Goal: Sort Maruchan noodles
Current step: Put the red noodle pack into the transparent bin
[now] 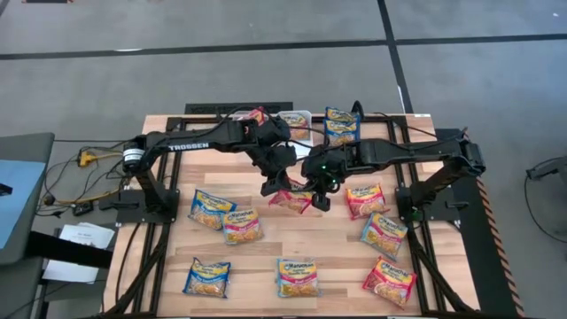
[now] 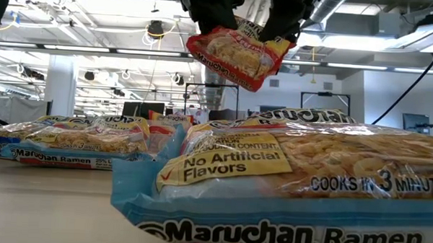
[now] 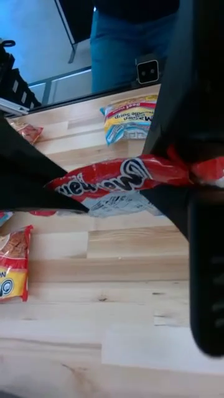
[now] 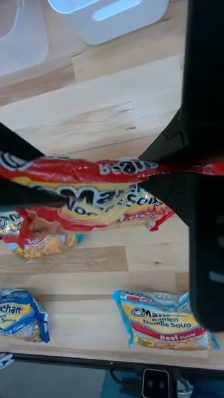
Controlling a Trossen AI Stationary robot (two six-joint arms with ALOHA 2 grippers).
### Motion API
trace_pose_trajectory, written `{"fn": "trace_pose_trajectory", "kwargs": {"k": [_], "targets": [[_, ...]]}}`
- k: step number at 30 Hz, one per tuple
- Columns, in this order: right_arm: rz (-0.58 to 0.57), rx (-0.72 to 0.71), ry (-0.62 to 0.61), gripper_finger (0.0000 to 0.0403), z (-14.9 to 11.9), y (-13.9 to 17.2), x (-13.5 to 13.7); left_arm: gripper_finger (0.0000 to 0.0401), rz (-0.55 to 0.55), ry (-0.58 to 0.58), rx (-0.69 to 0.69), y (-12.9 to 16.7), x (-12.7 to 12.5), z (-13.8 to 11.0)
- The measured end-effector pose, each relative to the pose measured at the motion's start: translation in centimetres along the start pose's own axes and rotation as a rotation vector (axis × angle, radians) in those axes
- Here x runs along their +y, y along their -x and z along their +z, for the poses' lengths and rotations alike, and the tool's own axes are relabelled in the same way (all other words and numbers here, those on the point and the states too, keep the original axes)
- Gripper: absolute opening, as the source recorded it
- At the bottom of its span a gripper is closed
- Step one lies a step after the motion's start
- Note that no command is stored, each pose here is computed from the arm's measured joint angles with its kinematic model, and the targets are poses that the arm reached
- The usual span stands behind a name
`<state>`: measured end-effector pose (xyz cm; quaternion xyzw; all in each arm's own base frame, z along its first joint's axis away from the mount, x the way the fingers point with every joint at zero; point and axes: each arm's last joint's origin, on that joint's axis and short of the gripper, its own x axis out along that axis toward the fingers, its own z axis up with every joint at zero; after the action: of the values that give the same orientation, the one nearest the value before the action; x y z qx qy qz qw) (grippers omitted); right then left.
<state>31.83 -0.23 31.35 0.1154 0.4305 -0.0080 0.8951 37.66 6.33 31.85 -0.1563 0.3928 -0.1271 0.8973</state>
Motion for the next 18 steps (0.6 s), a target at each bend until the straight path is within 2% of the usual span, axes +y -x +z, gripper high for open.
{"fn": "trace_pose_trajectory", "kwargs": {"k": [4,12,18], "targets": [[0.001,-0.002,0.001,0.0044,0.0,0.0,0.0,0.0005,0.000,0.001,0.002,0.0,0.0,0.0],[0.004,-0.009,0.001,0.0143,0.1,0.0,0.0,0.0000,0.025,-0.013,0.068,0.0,0.1,-0.7],[0.005,0.004,-0.022,0.0193,0.9,1.5,0.0,0.0000,0.041,-0.034,0.083,0.3,0.0,-0.9]]}}
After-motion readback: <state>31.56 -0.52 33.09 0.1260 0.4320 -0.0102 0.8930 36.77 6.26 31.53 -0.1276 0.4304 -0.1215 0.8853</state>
